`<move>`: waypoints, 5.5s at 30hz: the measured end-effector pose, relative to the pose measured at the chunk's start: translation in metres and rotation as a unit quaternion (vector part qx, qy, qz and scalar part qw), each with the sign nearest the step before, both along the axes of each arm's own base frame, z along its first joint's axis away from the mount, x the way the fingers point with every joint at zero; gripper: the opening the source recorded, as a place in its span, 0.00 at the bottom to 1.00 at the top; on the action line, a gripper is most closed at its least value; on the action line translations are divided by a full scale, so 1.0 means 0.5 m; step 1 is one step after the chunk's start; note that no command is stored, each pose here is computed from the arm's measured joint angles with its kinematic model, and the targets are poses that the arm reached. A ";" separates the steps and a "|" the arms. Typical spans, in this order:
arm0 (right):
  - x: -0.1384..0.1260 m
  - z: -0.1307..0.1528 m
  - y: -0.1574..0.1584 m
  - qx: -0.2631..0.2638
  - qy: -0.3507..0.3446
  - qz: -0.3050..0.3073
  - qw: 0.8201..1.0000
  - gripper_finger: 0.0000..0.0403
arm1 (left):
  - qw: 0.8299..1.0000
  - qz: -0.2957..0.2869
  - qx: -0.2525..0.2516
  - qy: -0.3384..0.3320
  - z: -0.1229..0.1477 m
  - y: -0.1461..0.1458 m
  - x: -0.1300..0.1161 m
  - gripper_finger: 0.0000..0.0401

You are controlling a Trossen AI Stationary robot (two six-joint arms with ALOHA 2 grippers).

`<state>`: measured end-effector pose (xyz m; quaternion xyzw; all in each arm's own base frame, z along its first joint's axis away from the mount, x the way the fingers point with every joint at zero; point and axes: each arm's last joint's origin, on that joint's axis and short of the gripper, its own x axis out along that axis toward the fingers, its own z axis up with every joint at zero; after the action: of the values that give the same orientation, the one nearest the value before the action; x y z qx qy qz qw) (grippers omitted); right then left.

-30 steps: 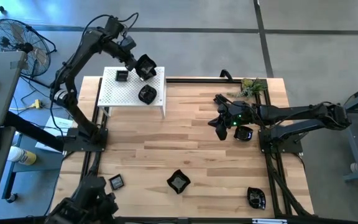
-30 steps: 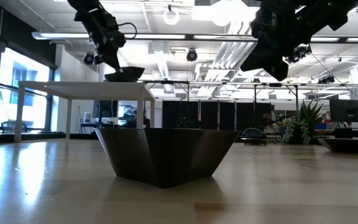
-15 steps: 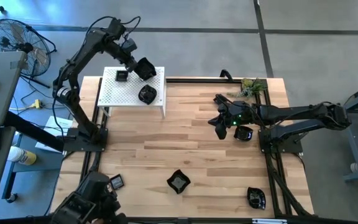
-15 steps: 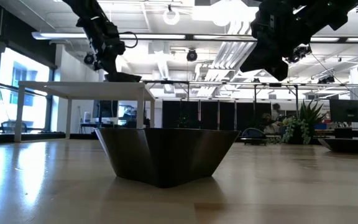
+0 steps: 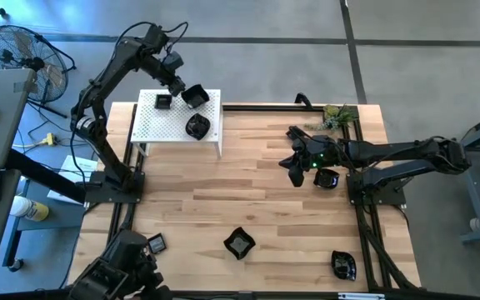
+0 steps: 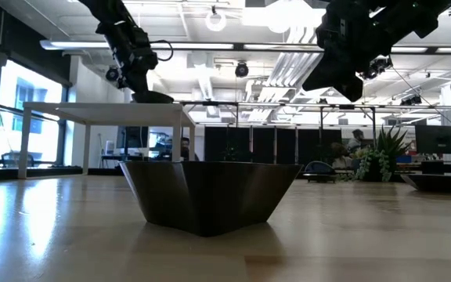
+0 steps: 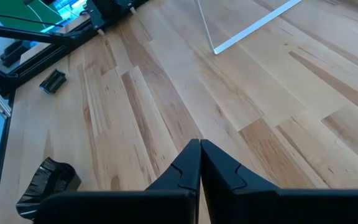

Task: Pick & Place Mini shaped plates
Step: Stack the black distorted square plate on top of the other black distorted square plates on the shelf, then stack the black leaf shaped plate on top of the other black leaf shaped plates on the shelf

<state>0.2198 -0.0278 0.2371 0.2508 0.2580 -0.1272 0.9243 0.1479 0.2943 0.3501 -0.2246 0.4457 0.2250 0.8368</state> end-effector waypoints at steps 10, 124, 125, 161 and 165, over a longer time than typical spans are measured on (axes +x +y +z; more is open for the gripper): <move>0.000 0.000 0.000 0.000 0.000 0.001 1.000 0.01 | 0.999 0.009 0.020 -0.026 0.065 -0.009 -0.002 0.18; 0.020 0.228 -0.165 -0.077 0.030 -0.091 0.992 0.01 | 0.907 0.075 0.117 -0.397 0.033 -0.525 0.251 0.25; 0.026 0.242 -0.156 -0.084 0.014 -0.107 0.991 0.00 | 0.905 0.082 0.120 -0.399 0.038 -0.525 0.251 0.27; 0.081 0.352 -0.005 -0.243 -0.163 -0.196 0.936 0.01 | 0.896 0.111 0.234 -0.362 0.165 -0.541 0.332 0.12; 0.081 0.353 -0.005 -0.242 -0.164 -0.196 0.936 0.02 | 0.894 0.121 0.228 -0.366 0.165 -0.543 0.332 0.02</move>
<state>0.2604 -0.0303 0.4134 0.0821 0.0095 -0.3214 0.9433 0.3138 0.0226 0.4328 -0.1465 0.0141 0.3216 0.9354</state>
